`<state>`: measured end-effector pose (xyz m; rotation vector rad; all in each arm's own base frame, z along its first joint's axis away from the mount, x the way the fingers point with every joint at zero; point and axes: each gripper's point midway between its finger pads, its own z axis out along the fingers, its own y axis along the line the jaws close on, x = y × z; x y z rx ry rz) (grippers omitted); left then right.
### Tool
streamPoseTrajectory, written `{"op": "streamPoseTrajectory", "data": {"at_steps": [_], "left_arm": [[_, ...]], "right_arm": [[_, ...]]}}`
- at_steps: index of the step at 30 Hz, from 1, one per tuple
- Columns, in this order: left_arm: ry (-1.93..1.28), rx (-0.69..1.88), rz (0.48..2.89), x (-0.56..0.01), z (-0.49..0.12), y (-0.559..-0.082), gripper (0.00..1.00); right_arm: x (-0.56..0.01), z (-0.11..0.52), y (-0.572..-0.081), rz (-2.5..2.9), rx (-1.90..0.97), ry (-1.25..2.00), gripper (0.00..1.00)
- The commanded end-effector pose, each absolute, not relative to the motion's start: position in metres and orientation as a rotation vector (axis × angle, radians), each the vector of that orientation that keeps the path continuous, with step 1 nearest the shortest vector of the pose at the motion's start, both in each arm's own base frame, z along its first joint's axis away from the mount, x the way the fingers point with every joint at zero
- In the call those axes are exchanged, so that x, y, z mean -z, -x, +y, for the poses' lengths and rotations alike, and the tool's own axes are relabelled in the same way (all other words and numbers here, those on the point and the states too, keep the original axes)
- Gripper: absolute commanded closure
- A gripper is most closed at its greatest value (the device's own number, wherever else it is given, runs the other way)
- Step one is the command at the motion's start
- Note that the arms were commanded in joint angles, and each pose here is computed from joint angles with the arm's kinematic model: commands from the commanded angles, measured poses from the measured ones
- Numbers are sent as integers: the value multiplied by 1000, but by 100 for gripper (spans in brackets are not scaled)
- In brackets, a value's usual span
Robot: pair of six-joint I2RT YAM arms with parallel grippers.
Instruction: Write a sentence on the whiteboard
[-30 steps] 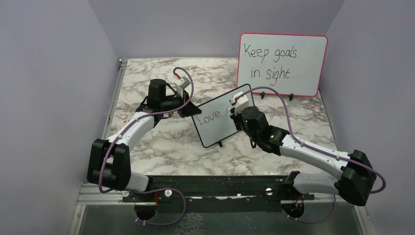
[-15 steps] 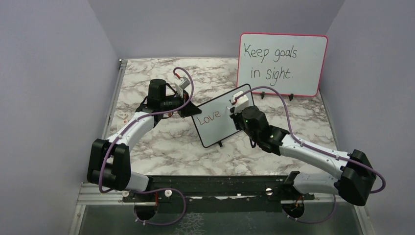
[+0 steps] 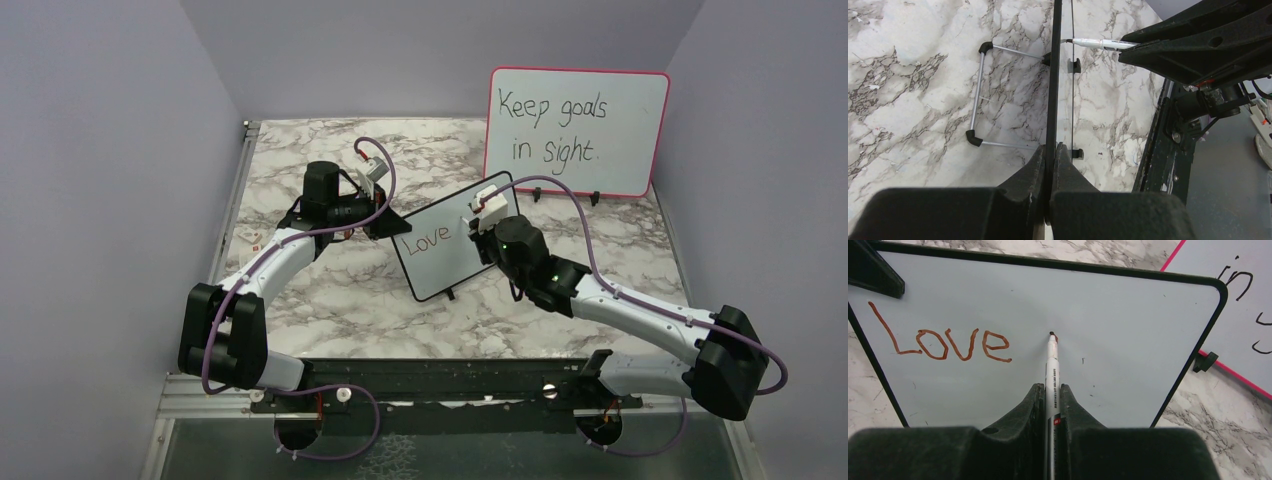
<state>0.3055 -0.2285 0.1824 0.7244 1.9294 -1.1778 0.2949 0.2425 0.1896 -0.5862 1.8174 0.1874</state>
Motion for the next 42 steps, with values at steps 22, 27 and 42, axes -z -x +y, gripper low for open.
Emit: {"op": "streamPoseTrajectory", "data": {"at_steps": [22,27,42], "left_arm": [[-697,1012,2110,-129,-212,-309,100],[-697,1011,2110,-129,-212,-309,100],[-697,1012,2109,-130,-212,-309,100]], "right_arm": [[-173,238,-283,1884,-185,666,100],[-171,230,-285,1892,-140,653,99],[-177,227,-292,1872,-115,609,100]]}}
